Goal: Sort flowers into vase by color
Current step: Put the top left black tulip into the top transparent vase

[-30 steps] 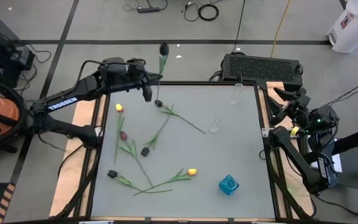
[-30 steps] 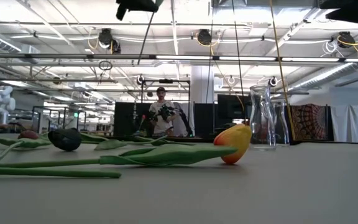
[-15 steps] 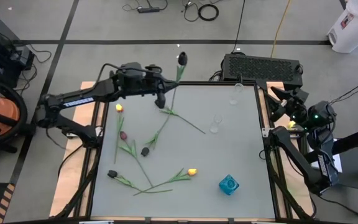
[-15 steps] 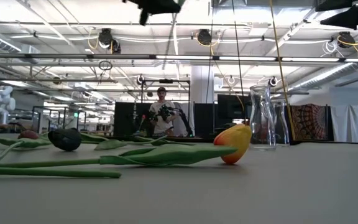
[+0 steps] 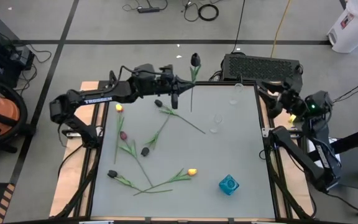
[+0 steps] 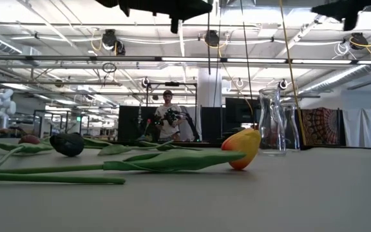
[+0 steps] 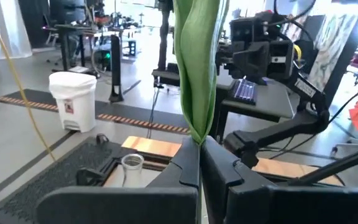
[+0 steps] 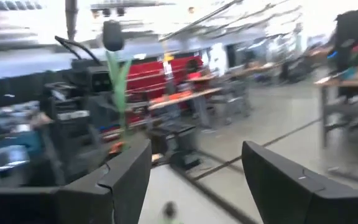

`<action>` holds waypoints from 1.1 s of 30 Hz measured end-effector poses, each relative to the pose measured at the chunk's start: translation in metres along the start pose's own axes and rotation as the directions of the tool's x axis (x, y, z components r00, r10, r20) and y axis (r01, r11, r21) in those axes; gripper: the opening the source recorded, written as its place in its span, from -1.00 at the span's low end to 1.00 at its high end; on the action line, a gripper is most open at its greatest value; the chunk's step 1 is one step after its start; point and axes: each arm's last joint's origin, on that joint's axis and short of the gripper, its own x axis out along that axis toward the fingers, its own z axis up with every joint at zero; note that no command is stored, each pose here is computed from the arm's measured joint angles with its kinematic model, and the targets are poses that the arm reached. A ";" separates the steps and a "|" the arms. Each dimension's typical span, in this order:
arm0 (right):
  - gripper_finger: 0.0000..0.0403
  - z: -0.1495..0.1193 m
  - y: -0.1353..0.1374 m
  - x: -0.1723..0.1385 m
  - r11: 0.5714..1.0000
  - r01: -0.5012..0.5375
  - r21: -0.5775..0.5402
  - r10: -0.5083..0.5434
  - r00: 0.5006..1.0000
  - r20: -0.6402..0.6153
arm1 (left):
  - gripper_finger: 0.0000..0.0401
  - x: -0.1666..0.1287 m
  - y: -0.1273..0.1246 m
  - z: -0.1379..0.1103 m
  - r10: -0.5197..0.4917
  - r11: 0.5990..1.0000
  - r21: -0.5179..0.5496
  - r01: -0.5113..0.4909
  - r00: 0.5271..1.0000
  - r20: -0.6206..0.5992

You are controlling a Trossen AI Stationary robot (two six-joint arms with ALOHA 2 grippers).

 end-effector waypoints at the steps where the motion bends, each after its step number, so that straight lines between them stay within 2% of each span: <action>1: 0.20 0.000 -0.003 0.005 1.000 -0.013 0.026 0.014 1.000 -0.024 | -0.99 0.002 0.000 -0.001 -0.001 1.000 0.002 0.001 1.000 0.007; 7: 0.20 0.011 -0.013 0.030 0.995 -0.081 0.061 0.088 0.989 -0.117 | -0.99 0.004 0.000 0.004 -0.005 1.000 0.008 0.004 1.000 0.028; 15: 0.20 0.038 -0.014 0.065 0.980 -0.195 -0.044 0.185 0.968 -0.168 | -0.99 0.004 0.000 0.014 -0.003 0.999 0.046 0.000 0.998 0.057; 21: 0.20 0.030 -0.018 0.107 0.961 -0.274 0.029 0.272 0.926 -0.261 | -0.99 0.004 0.001 0.014 0.003 0.999 0.048 -0.006 0.999 0.053; 28: 0.20 0.021 -0.006 0.149 0.908 -0.418 0.021 0.413 0.887 -0.208 | -0.99 0.004 0.001 0.013 0.006 0.999 0.047 -0.009 0.999 0.052; 33: 0.20 0.017 0.007 0.167 0.887 -0.461 0.009 0.457 0.877 -0.147 | -0.99 0.004 0.001 0.013 0.008 0.999 0.047 -0.010 0.999 0.050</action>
